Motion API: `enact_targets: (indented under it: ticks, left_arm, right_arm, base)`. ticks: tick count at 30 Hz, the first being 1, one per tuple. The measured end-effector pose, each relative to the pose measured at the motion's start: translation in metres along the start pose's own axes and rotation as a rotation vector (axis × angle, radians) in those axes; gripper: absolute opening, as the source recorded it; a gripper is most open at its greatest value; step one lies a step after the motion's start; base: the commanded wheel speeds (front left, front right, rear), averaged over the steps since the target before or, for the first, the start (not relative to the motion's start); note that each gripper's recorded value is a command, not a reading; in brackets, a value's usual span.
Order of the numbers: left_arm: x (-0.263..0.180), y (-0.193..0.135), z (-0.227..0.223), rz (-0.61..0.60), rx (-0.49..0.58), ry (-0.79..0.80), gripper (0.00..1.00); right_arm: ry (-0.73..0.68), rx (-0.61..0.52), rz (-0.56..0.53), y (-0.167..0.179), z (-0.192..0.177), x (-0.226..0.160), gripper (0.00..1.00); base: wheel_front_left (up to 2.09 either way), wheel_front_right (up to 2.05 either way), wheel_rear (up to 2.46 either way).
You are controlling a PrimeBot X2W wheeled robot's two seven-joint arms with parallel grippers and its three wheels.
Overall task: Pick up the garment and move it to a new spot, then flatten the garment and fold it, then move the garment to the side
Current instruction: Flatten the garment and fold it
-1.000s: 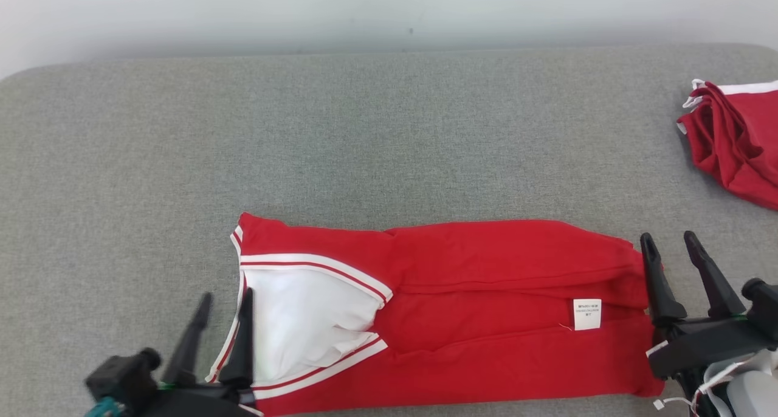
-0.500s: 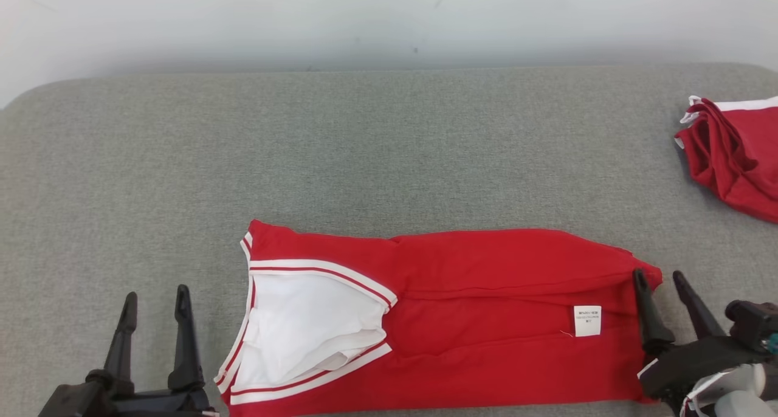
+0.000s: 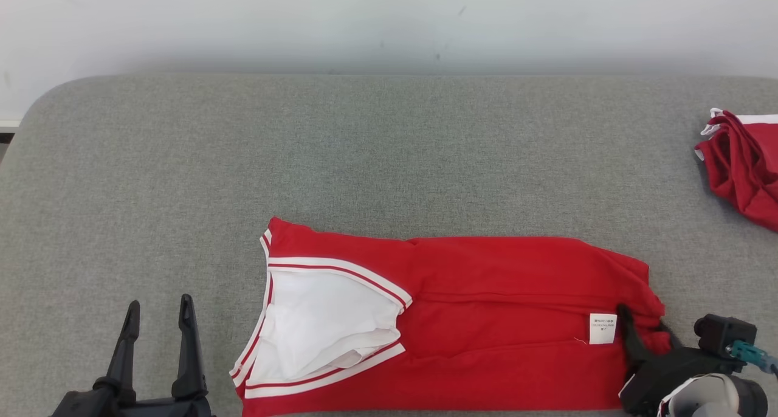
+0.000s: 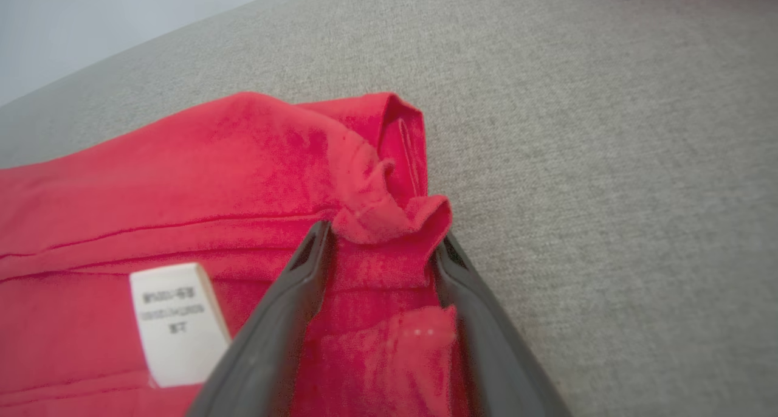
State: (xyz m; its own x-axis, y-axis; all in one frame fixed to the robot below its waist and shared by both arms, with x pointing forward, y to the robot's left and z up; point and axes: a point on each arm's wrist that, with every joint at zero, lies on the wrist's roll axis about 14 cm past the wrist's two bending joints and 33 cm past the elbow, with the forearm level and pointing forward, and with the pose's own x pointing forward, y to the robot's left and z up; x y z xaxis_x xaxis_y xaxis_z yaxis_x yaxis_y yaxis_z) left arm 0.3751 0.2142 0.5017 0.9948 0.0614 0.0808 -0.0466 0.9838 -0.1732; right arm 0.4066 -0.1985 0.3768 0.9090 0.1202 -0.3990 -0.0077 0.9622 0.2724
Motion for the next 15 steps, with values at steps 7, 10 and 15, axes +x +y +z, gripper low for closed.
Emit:
enact_targets:
  ticks: [7,10,15]
  left_arm:
    - [-0.001,-0.004,0.002,-0.016,0.022,-0.004,1.0]
    - [-0.003,-0.007,0.001,-0.023,0.021,-0.002,1.0]
    - [-0.004,-0.01,0.006,-0.034,0.024,-0.015,1.0]
  right_arm:
    - [-0.008,0.019,0.005,0.003,-0.001,-0.004,0.0]
    - [-0.045,0.013,-0.029,-0.012,0.012,-0.006,0.0]
    - [-0.118,-0.026,-0.138,-0.064,0.048,-0.019,0.0]
  base:
    - [0.0,0.0,0.0]
    - [0.0,0.0,0.0]
    - [0.0,0.0,0.0]
